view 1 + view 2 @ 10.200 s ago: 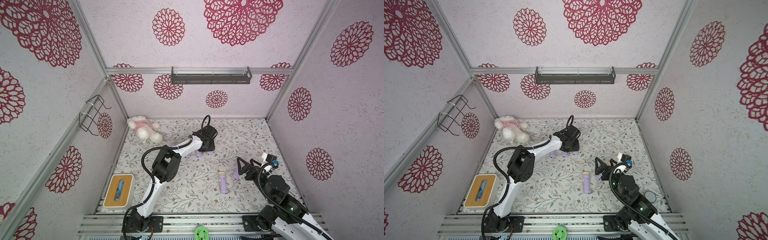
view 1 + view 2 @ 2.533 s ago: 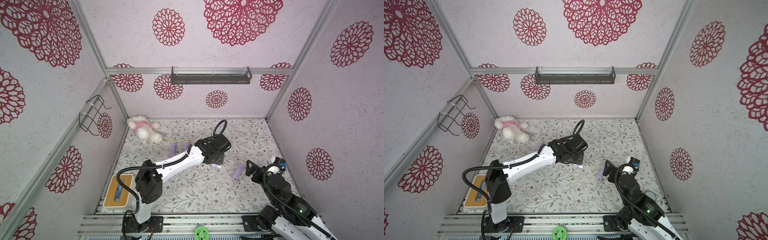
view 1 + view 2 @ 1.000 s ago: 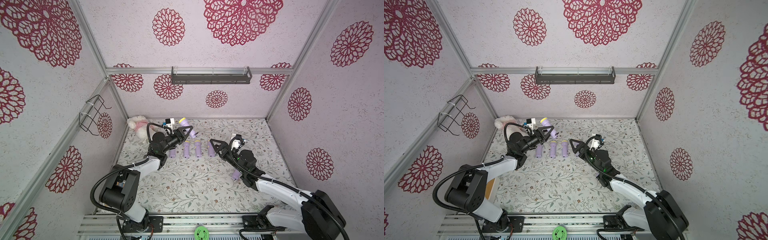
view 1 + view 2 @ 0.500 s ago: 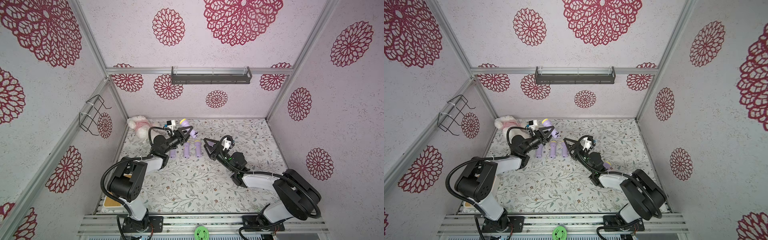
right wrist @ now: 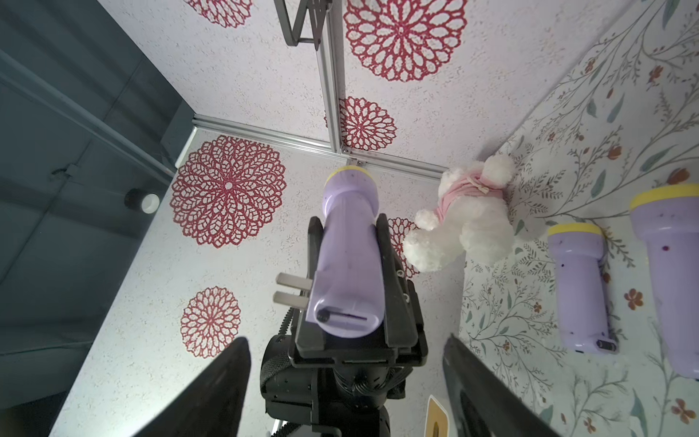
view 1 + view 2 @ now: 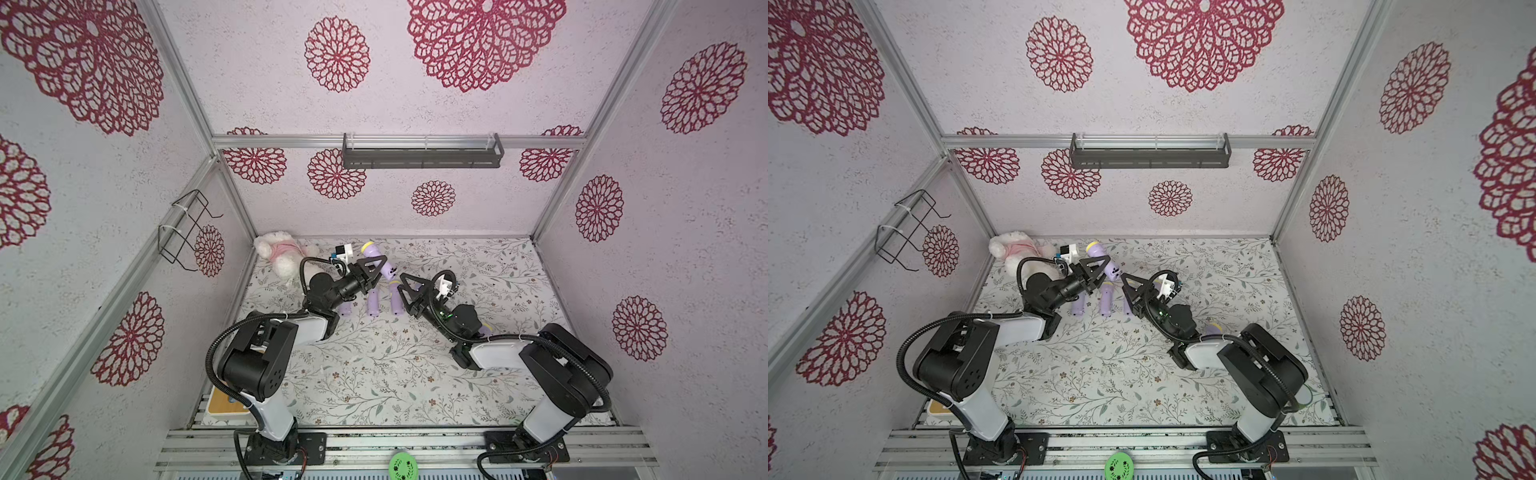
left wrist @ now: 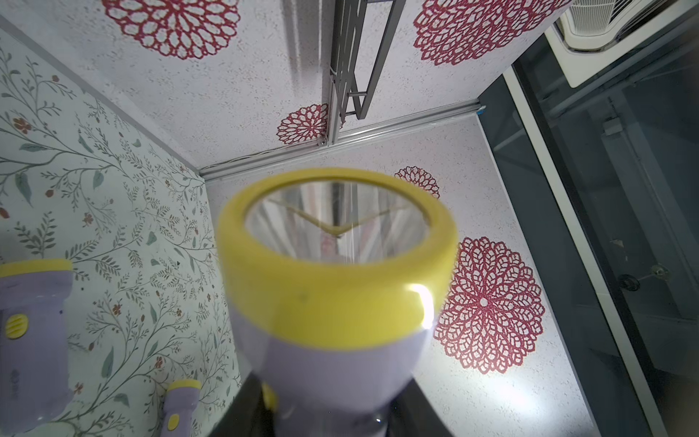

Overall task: Close the plug at the bottom of the flashlight
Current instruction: Close the plug of the flashlight.

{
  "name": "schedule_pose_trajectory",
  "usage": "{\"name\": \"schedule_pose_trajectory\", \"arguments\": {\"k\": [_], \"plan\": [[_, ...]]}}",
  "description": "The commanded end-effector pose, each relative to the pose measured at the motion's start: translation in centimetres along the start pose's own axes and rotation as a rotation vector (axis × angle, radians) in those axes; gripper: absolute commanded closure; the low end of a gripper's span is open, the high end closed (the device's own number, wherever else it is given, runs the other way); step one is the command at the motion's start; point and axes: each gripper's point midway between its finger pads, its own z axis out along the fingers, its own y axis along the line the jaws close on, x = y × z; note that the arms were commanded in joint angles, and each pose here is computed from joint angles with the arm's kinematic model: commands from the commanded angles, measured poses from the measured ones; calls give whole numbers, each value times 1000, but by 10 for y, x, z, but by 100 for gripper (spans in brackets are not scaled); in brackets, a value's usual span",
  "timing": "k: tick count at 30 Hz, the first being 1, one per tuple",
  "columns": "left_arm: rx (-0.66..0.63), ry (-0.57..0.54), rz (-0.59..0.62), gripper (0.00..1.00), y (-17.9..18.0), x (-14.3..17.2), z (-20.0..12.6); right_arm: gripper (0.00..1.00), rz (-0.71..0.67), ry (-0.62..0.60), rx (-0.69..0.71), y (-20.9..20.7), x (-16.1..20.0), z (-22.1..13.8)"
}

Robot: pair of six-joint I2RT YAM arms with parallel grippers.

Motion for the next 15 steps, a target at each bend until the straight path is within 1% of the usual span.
{"name": "schedule_pose_trajectory", "arguments": {"k": [1, 3, 15], "plan": [[48, 1, 5, 100, -10, 2, 0, 24, 46, -21, -141, 31, -4, 7], [47, 1, 4, 100, -9, 2, 0, 29, 53, -18, -149, 29, -3, 9], [39, -2, -6, 100, -4, 1, 1, 35, 74, -32, -163, 25, -4, 13]]}}
